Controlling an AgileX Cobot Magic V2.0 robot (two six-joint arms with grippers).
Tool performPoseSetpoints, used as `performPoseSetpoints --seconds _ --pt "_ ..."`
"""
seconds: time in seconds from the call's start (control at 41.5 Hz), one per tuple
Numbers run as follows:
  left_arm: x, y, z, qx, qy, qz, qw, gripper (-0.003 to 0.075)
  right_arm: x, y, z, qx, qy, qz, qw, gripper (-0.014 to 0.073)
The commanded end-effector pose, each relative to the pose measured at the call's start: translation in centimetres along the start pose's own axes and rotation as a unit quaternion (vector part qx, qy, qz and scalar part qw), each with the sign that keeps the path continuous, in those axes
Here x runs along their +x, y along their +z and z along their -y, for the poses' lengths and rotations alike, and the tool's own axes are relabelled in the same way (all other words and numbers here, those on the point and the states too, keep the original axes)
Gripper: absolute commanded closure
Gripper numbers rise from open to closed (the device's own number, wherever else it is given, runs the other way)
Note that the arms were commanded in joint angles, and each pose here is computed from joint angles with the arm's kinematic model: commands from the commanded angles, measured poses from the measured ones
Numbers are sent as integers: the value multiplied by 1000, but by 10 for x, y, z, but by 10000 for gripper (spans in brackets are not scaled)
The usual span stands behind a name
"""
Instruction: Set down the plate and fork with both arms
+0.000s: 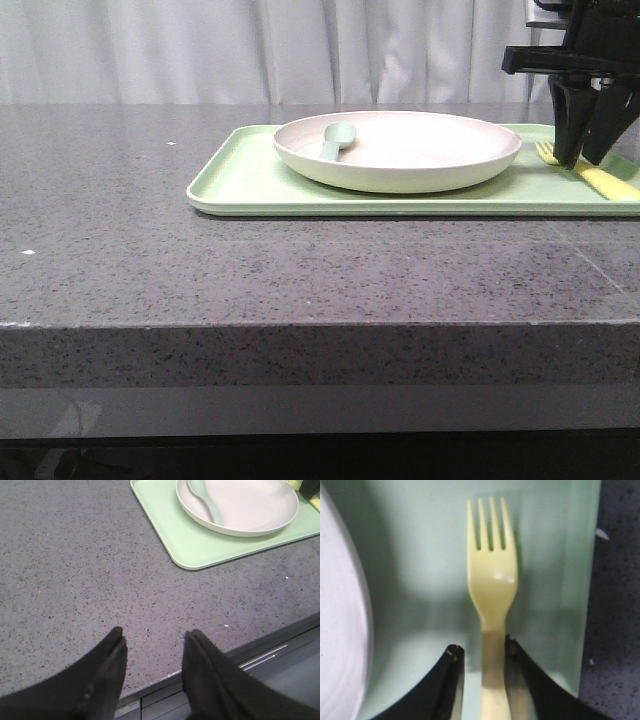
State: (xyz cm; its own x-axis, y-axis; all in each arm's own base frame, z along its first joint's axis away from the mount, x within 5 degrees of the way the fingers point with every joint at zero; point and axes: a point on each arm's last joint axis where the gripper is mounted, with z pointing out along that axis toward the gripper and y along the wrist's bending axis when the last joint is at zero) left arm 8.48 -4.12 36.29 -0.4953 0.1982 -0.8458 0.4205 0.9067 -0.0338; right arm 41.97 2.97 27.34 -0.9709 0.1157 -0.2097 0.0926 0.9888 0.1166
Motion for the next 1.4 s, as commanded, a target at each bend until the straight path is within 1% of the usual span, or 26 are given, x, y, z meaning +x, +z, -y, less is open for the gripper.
performPoseSetpoints --seconds 0.0,0.096,0.217,0.338,0.386,0.482,0.651,0.796,0.916,1.061,1.157,1.374 --pt "-12 -4 1 5 2 42 999 439 1 -31 0 -4 -9 35 999 347" --pt "-12 -4 1 5 2 42 999 439 0 -38 -1 -4 -11 43 999 347" --pt "-12 -4 1 5 2 42 999 439 5 -58 -4 -8 -18 66 998 347" --pt "-12 -4 1 5 2 42 999 439 20 -87 -13 -14 -50 89 995 347" --pt "-12 -4 1 5 2 42 999 439 31 -102 -19 -18 -67 106 992 347" --pt "-12 -4 1 5 2 42 999 439 50 -118 -26 -25 -91 141 986 347" --pt "-12 -4 1 5 2 42 999 439 98 -149 -27 -41 -113 215 969 347" --pt "-12 -4 1 5 2 42 999 439 144 -167 -16 -40 -135 244 960 347" --pt "-12 -4 1 5 2 42 999 439 183 -178 -5 -38 -139 263 954 347" --pt "-12 -4 1 5 2 42 999 439 226 -184 8 -37 -140 287 947 347" --pt "-12 -4 1 5 2 42 999 439 251 -181 15 -39 -140 301 943 347" --pt "-12 -4 1 5 2 43 999 439 303 -180 30 -47 -140 354 924 347"
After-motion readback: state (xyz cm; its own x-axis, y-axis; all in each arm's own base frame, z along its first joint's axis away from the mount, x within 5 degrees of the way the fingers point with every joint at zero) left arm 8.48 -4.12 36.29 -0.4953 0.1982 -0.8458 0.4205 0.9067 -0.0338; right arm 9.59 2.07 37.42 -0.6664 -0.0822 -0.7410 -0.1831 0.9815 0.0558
